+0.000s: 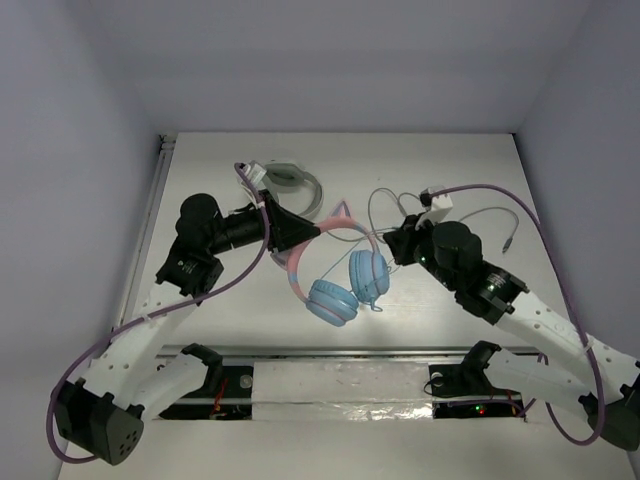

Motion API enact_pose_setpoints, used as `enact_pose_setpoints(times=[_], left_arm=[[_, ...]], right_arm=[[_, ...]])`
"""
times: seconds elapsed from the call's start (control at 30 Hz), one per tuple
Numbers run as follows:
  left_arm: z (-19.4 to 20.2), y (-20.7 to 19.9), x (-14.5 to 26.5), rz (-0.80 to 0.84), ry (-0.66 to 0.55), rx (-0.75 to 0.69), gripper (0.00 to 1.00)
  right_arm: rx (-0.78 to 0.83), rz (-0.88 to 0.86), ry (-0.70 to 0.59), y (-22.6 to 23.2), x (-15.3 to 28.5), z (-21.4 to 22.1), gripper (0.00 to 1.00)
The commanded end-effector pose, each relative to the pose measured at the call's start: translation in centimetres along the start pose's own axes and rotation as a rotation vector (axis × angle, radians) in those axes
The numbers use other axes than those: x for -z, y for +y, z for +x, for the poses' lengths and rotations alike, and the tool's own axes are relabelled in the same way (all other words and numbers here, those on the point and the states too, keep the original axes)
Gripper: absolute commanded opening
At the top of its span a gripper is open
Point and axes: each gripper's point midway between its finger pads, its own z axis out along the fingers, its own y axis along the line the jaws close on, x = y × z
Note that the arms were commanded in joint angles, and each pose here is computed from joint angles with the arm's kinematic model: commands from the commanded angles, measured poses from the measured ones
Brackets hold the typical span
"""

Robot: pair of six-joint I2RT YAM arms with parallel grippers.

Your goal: Wrap the headphones

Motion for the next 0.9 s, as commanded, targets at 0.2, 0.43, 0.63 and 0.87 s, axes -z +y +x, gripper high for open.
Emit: enact_pose_setpoints(times=[0.2, 0.43, 0.63, 0.87], left_arm=[[-6.6, -4.8, 0.9, 0.174, -0.182, 0.013, 0.00], [-8.2, -0.1, 1.7, 0.027, -0.286, 0.144, 0.00], [-9.9, 0.7, 1.9, -0.014, -0.330, 0.142, 0.00], [-11.3, -0.6, 2.3, -0.018, -0.350, 0.106, 0.00]], right_arm=[[-0.095, -0.263, 0.051, 4.7, -1.1, 2.5, 0.62], [-0.153, -0.368, -0.064, 4.8, 3.4, 1.2, 0.90], [-0.192, -0.422, -0.189, 5.0, 6.3, -1.8, 0.91], [-0.220, -0.323, -0.204, 3.6, 2.8, -0.3, 0.91]])
